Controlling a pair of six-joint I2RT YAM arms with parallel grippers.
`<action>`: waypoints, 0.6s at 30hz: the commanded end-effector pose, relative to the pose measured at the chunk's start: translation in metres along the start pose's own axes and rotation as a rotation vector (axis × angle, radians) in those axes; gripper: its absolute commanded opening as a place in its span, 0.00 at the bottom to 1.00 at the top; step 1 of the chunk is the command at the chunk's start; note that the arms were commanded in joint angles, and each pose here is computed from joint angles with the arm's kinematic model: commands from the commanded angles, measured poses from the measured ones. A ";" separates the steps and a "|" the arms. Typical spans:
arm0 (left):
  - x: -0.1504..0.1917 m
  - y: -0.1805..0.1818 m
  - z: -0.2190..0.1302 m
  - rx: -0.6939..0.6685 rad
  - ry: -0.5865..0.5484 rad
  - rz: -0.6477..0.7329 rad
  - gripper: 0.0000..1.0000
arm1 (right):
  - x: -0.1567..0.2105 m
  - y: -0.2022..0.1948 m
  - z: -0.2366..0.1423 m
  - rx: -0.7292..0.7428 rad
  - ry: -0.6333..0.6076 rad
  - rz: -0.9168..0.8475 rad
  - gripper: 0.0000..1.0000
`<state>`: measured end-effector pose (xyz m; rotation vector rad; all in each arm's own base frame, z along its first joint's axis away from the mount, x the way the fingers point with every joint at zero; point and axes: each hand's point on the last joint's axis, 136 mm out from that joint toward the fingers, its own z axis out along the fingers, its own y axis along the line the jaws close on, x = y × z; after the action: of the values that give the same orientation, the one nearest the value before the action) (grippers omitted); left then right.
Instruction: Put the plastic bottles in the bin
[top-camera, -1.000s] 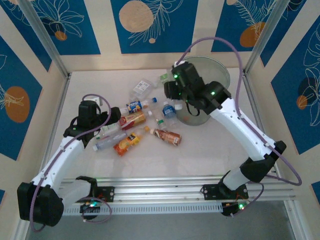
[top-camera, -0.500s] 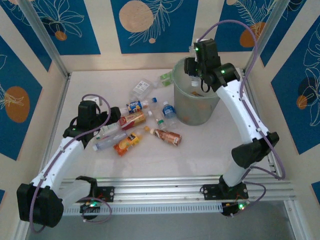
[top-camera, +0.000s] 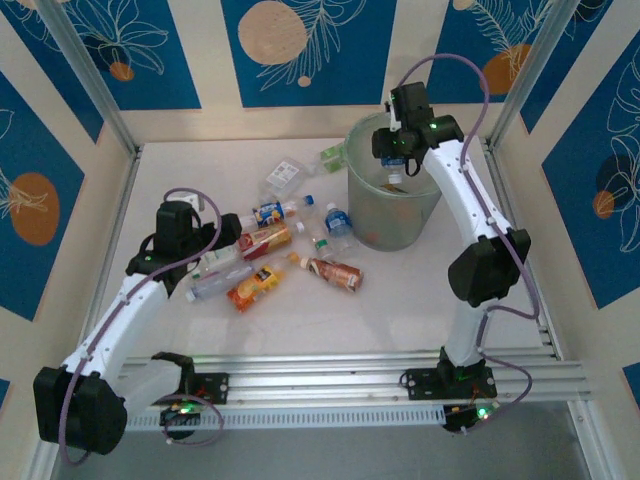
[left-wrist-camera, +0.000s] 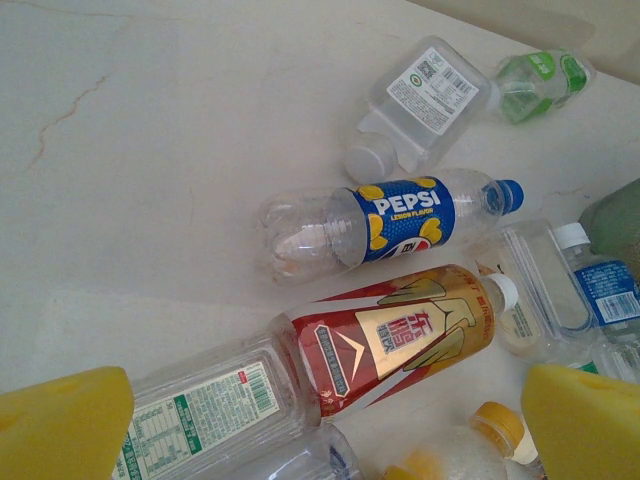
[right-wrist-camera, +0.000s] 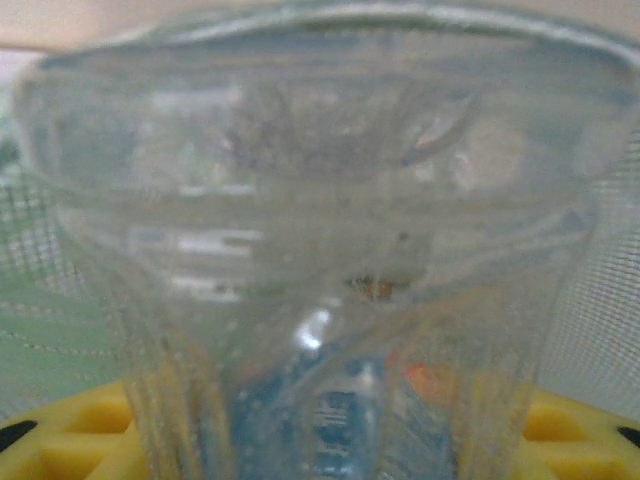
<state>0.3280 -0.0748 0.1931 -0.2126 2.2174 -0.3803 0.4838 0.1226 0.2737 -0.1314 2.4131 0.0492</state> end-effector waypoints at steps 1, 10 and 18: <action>-0.008 -0.011 -0.004 0.032 -0.017 0.005 1.00 | 0.019 0.006 0.011 -0.040 0.072 -0.035 0.45; -0.008 -0.010 -0.004 0.029 -0.019 0.004 0.99 | 0.056 0.005 0.043 -0.041 0.209 -0.054 0.46; -0.007 -0.009 -0.005 0.025 -0.016 0.005 0.99 | 0.080 0.001 0.066 -0.029 0.292 -0.061 0.46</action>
<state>0.3279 -0.0748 0.1929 -0.2128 2.2185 -0.3800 0.4738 0.1250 0.1877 -0.2154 2.6442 0.0329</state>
